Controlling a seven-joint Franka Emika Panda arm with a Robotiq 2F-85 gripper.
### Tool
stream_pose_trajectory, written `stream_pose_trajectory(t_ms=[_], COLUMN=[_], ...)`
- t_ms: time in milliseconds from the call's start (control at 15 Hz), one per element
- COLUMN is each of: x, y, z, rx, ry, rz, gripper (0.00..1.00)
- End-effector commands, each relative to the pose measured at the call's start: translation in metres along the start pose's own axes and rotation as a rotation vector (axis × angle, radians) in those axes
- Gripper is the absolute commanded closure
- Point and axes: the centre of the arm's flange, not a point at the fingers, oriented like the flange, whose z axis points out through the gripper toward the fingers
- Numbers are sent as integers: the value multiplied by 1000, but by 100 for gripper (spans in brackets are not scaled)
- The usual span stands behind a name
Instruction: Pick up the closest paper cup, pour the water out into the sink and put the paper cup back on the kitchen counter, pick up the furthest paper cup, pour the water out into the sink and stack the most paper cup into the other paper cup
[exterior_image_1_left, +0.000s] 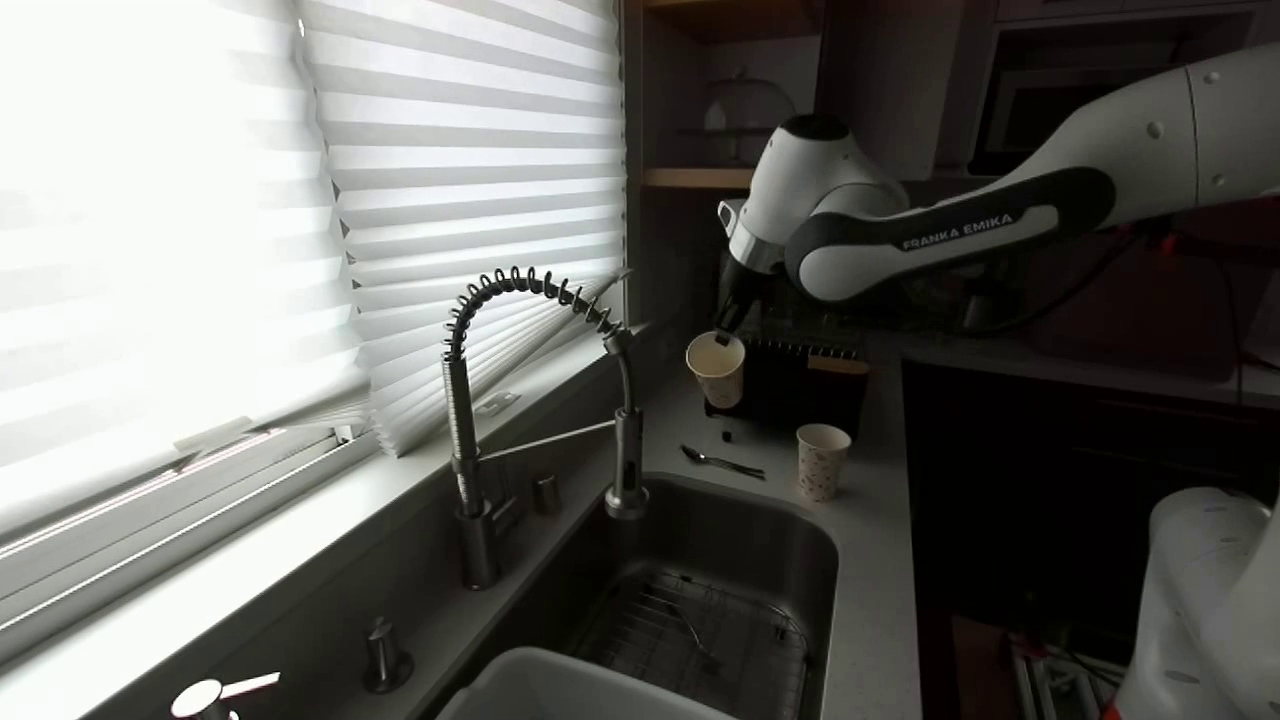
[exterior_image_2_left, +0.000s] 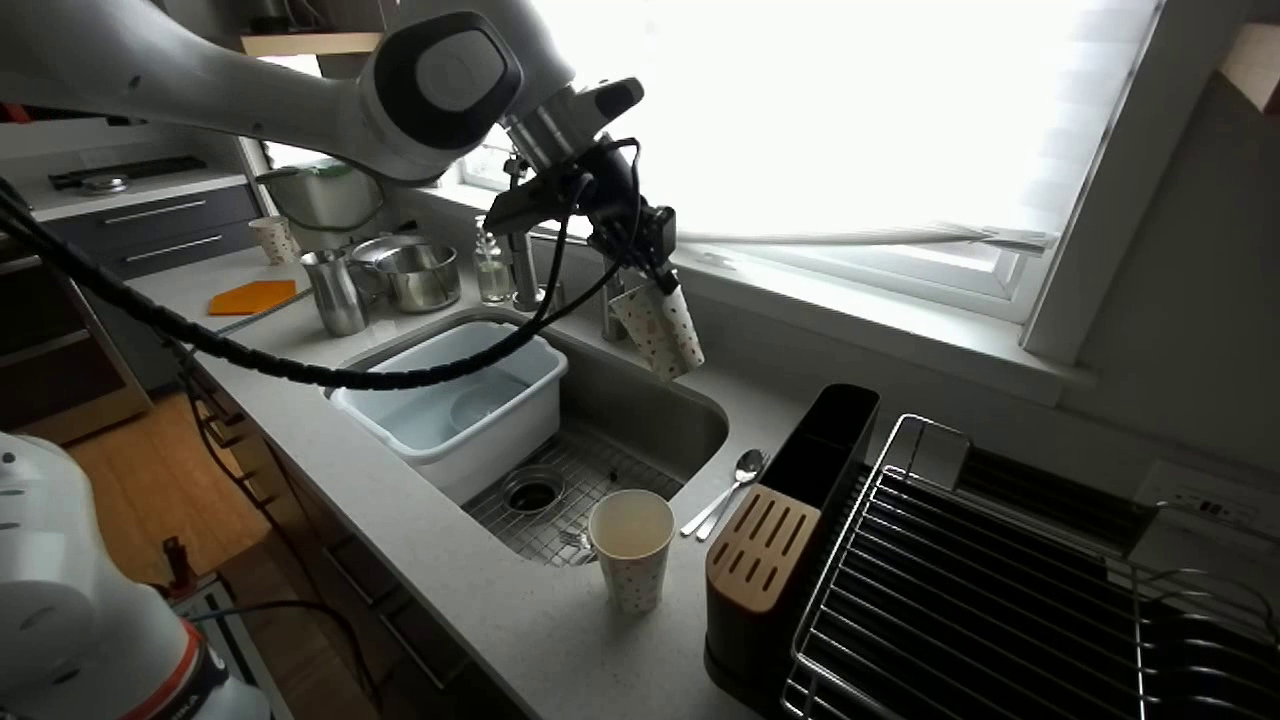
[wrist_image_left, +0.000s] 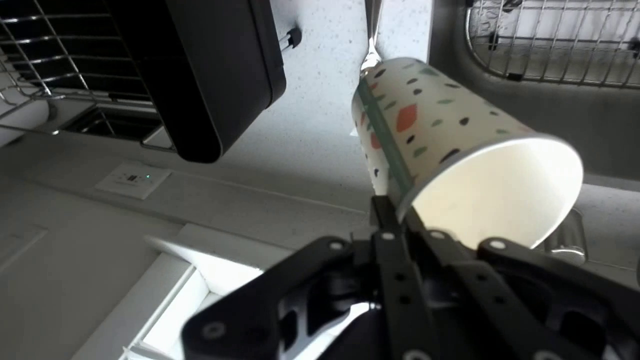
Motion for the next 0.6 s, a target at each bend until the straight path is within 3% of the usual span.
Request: stream_pose_trajectory(t_ms=[0,267,533], x=[-10,-31,-58], y=[34,62,95], z=[-11,-7,-2], rx=[98,226,280], ry=[-64,-73,-103], rz=[76,153,217], gripper=[99,99,99])
